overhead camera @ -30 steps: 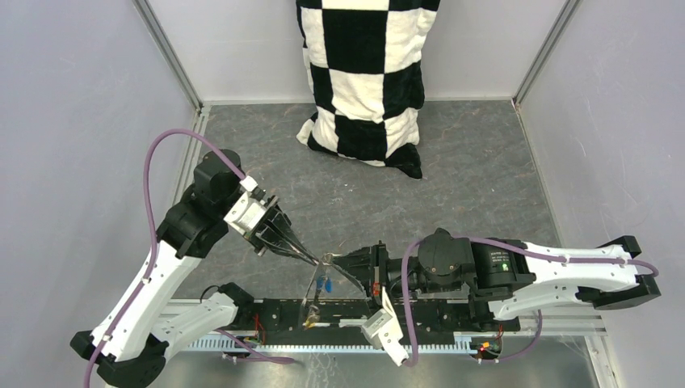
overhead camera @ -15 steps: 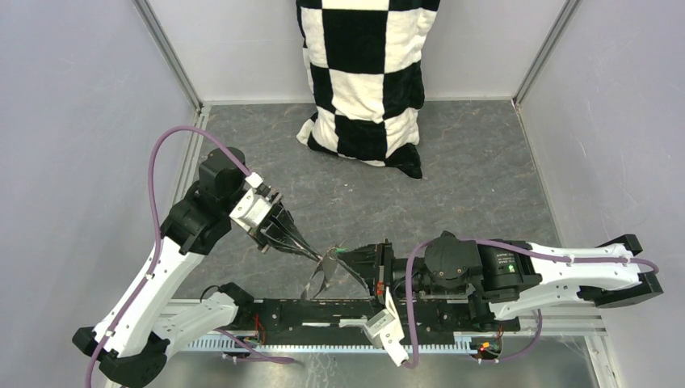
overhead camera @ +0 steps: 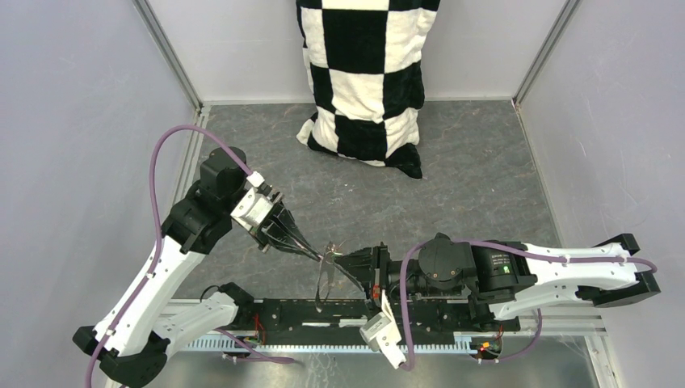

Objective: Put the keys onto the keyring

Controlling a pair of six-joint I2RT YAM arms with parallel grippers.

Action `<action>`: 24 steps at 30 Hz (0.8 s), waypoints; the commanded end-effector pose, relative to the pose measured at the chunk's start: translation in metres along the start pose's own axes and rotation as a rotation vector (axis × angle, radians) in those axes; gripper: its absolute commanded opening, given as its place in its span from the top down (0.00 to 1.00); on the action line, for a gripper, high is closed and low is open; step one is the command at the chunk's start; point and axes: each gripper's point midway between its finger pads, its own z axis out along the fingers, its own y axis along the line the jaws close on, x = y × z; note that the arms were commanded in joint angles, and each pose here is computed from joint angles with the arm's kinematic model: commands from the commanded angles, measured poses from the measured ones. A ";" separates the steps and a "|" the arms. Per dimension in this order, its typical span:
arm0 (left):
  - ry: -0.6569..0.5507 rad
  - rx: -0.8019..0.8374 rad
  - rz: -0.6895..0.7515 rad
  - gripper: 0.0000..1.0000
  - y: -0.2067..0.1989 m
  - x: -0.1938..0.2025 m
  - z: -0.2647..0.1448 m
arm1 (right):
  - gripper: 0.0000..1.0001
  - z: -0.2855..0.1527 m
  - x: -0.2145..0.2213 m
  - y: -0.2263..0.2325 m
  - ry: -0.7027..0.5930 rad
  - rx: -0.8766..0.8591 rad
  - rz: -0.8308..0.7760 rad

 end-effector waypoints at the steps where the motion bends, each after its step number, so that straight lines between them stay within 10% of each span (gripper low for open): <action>1: -0.001 0.001 0.074 0.98 0.000 -0.012 0.000 | 0.99 -0.007 -0.018 -0.028 -0.063 0.073 0.016; 24: 0.003 -0.008 0.084 0.98 -0.002 -0.011 0.000 | 1.00 -0.010 -0.014 -0.030 -0.032 0.075 -0.005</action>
